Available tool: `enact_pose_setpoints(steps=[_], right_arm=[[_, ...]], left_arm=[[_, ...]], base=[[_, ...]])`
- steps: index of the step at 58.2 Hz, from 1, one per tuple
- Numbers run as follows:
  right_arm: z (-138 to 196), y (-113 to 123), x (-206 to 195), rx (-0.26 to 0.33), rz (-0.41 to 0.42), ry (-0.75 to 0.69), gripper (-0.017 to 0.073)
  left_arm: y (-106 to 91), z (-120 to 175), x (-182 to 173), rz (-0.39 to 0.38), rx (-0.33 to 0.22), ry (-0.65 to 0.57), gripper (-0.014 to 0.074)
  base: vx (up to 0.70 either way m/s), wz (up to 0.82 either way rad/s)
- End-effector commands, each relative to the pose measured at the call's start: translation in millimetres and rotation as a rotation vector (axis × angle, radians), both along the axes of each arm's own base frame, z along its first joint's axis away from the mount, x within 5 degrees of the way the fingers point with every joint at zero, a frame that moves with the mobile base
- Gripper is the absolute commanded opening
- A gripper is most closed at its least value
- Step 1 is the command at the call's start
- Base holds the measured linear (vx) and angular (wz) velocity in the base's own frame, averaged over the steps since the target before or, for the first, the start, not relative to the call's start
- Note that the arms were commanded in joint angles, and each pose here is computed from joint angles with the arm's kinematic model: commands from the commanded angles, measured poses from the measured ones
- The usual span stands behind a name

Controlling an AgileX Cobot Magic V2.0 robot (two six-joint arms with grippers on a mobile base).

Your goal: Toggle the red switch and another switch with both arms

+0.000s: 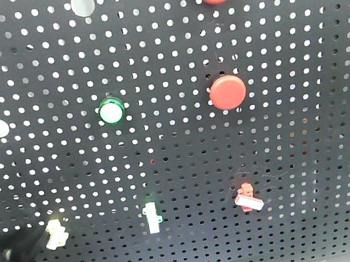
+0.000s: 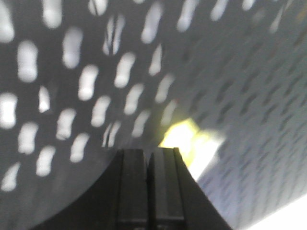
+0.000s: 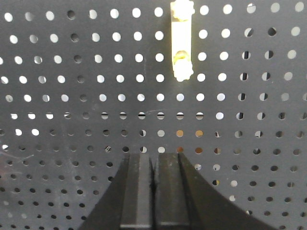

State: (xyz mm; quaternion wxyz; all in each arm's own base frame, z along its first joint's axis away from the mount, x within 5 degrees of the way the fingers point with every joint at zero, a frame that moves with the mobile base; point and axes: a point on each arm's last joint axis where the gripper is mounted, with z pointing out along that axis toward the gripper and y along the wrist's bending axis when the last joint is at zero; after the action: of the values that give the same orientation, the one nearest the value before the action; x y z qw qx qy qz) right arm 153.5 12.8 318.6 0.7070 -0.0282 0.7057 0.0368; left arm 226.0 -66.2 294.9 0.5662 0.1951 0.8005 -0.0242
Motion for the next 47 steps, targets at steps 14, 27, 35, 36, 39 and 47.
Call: enact_pose_setpoints(steps=[14, 27, 35, 36, 39, 47], right_arm=[[16, 1, 5, 0.003, 0.011, -0.097, -0.0006], [19, 23, 7, 0.021, 0.156, -0.153, -0.0006], [10, 53, 14, 0.022, 0.311, -0.103, -0.0006], [8, 58, 16, 0.015, 0.331, -0.090, -0.0006], [5, 67, 22, -0.007, 0.366, -0.069, -0.0006], [5, 92, 41, -0.026, 0.438, -0.048, -0.0006]], left_arm=[[-4.6, 24, -17, -0.027, -0.027, -0.045, 0.0003], [-0.6, 50, -42, -0.028, -0.161, -0.139, 0.0003], [3.5, 60, -53, -0.030, -0.185, -0.187, 0.0003], [3.9, 60, -54, -0.030, -0.186, -0.191, 0.0003], [4.5, 62, -56, -0.030, -0.189, -0.199, 0.0003], [5.3, 64, -58, -0.031, -0.191, -0.206, 0.0003]], base=[[0.00, 0.00], [0.00, 0.00], [0.00, 0.00], [0.00, 0.00], [0.00, 0.00], [0.00, 0.00]])
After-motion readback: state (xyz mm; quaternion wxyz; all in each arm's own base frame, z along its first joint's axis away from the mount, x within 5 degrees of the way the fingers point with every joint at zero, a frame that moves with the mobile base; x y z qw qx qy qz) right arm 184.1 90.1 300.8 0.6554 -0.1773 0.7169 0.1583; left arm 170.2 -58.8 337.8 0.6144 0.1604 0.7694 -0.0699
